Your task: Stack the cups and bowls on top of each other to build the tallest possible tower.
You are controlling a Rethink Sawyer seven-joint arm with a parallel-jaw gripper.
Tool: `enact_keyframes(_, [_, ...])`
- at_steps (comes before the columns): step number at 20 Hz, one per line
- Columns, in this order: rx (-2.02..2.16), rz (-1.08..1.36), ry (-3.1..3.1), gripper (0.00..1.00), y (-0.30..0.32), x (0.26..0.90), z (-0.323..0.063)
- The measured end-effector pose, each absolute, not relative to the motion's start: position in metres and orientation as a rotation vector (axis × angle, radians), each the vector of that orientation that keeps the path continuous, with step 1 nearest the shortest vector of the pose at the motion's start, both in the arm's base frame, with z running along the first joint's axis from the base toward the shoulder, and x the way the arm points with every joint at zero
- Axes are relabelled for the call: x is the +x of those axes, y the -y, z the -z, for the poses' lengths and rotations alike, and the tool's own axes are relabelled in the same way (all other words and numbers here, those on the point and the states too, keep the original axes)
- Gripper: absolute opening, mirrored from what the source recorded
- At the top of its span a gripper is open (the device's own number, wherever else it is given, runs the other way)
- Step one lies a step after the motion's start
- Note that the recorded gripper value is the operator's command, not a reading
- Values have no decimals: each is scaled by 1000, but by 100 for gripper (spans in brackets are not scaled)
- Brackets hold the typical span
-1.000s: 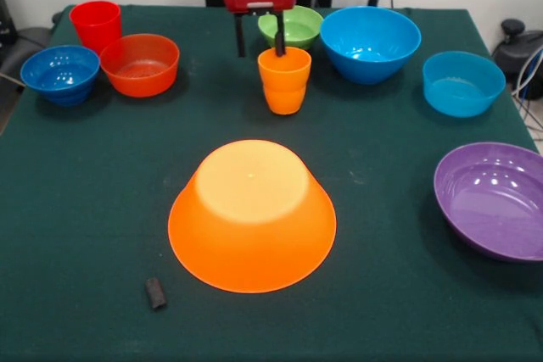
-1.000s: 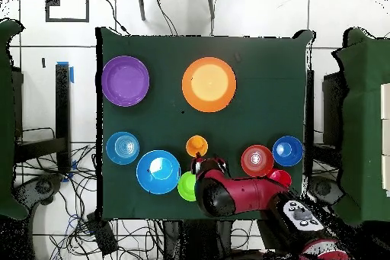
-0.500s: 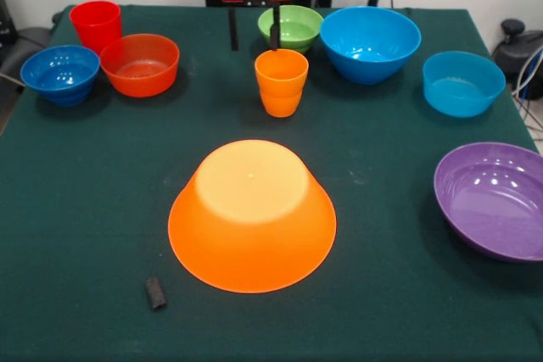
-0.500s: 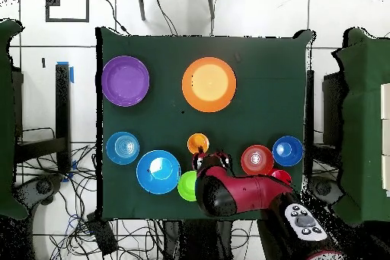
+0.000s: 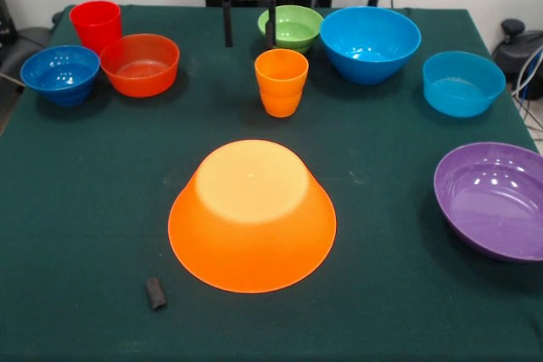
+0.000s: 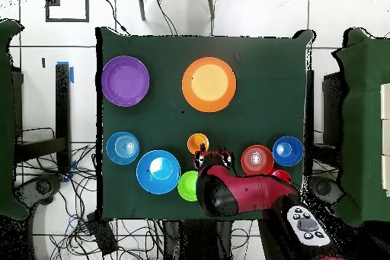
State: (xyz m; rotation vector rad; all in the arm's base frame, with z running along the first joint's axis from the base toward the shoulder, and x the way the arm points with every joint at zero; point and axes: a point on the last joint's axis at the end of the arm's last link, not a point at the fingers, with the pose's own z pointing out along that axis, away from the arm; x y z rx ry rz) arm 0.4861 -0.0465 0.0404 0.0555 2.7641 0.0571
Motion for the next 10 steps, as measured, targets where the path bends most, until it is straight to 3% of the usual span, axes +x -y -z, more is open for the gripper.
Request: enact_keyframes(10, [48,-53,-2753,100,46,490,-45])
